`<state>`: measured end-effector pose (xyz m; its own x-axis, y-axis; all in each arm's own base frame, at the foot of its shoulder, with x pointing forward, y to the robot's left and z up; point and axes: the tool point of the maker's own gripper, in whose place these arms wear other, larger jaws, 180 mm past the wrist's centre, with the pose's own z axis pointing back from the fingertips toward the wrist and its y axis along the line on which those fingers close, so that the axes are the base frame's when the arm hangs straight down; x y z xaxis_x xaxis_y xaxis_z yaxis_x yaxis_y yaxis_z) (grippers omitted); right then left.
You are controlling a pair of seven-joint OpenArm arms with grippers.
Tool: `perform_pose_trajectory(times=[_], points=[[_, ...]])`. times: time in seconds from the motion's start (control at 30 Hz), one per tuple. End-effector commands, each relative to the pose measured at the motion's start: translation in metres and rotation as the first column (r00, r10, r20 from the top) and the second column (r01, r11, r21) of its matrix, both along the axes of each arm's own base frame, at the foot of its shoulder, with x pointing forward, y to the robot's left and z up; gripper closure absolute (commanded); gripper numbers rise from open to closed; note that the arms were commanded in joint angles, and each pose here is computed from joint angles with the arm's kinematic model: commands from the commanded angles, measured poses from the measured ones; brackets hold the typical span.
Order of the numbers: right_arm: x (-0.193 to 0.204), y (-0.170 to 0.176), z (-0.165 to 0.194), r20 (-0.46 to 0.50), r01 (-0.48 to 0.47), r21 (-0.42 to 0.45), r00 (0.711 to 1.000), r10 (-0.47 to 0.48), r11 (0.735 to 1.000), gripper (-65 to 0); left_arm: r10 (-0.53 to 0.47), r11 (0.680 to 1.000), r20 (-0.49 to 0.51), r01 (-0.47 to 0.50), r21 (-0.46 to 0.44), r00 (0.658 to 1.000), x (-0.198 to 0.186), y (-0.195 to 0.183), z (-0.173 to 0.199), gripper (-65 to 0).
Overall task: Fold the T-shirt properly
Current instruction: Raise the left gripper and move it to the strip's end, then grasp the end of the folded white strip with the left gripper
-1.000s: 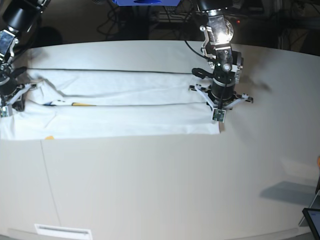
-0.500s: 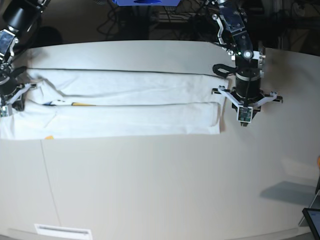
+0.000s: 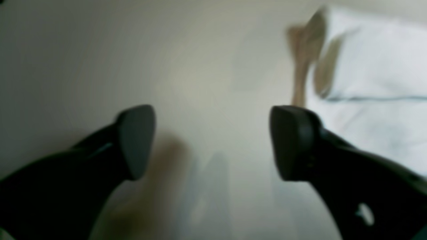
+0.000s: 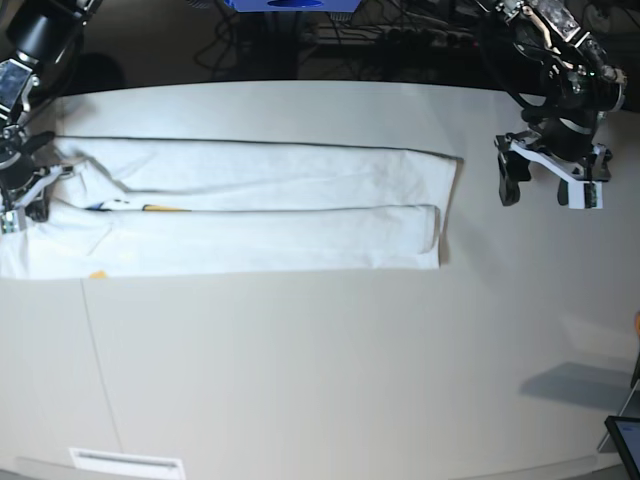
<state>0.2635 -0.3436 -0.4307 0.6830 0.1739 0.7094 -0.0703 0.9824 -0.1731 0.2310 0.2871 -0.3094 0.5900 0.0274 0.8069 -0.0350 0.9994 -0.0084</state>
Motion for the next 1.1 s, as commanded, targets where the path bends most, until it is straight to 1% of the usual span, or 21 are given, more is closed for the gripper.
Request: perform_pose_trajectory(times=[0.0,0.03,0.07,0.13,0.23,0.3,0.37,0.43,0.5,0.6,0.63,0.7,0.8,0.9,1.07], points=[[-0.053,-0.013,-0.041,-0.297,-0.003,-0.089,0.955,-0.024,0.996,-0.3,-0.022,1.000,0.037,0.023,-0.019,0.999,0.002,0.004,0.010,-62.0],[-0.053,-0.011,-0.042,-0.297,-0.003,-0.084,0.954,-0.023,0.996,-0.3,-0.033,0.998,0.057,0.036,-0.055,0.998,0.003,0.004,0.012,-63.7],[-0.053,-0.011,-0.041,-0.295,-0.003,-0.086,0.955,-0.022,0.996,-0.3,-0.039,0.995,0.068,0.045,-0.084,0.997,0.003,0.005,0.012,-64.0],[-0.053,-0.011,-0.042,-0.297,-0.003,-0.084,0.954,-0.023,0.996,-0.3,-0.040,0.989,0.077,0.050,-0.137,0.996,0.005,0.005,0.007,-62.1],[-0.053,-0.011,-0.042,-0.297,-0.003,-0.084,0.954,-0.023,0.996,-0.3,-0.020,0.974,0.057,0.033,-0.226,0.998,0.004,0.005,-0.012,-53.7],[-0.053,-0.011,-0.042,-0.297,-0.003,-0.084,0.954,-0.023,0.996,-0.3,-0.043,0.955,0.039,0.052,-0.292,0.998,0.008,-0.006,-0.027,-48.4],[-0.053,-0.011,-0.042,-0.297,-0.003,-0.084,0.954,-0.023,0.996,-0.3,-0.092,0.941,0.026,0.095,-0.325,0.995,0.016,-0.018,-0.035,-45.9],[-0.054,-0.011,-0.042,-0.300,-0.003,-0.085,0.954,-0.023,0.996,-0.3,-0.139,0.923,0.017,0.135,-0.361,0.990,0.021,-0.032,-0.042,-45.5],[-0.054,-0.011,-0.042,-0.300,-0.003,-0.085,0.954,-0.023,0.996,-0.3,-0.154,0.906,0.044,0.159,-0.393,0.987,0.029,-0.041,-0.039,-45.5],[-0.054,-0.011,-0.042,-0.301,-0.003,-0.085,0.953,-0.023,0.996,-0.3,-0.159,0.903,0.062,0.171,-0.395,0.985,0.036,-0.043,-0.035,-45.7],[-0.054,-0.011,-0.042,-0.301,-0.003,-0.085,0.953,-0.023,0.996,-0.3,-0.158,0.901,0.059,0.168,-0.399,0.986,0.037,-0.043,-0.036,-45.7],[-0.054,-0.011,-0.042,-0.301,-0.003,-0.085,0.953,-0.023,0.996,-0.3,-0.159,0.890,0.016,0.151,-0.430,0.987,0.040,-0.045,-0.046,-45.5],[-0.054,-0.011,-0.042,-0.301,-0.003,-0.085,0.953,-0.023,0.996,-0.3,-0.136,0.862,-0.069,0.084,-0.499,0.988,0.040,-0.045,-0.069,-45.3],[-0.054,-0.011,-0.042,-0.300,-0.003,-0.087,0.954,-0.023,0.996,-0.3,-0.125,0.846,-0.086,0.061,-0.530,0.988,0.041,-0.047,-0.078,-45.3],[-0.054,-0.011,-0.042,-0.300,-0.003,-0.087,0.954,-0.023,0.996,-0.3,-0.132,0.841,-0.087,0.065,-0.537,0.987,0.043,-0.050,-0.080,-45.3]])
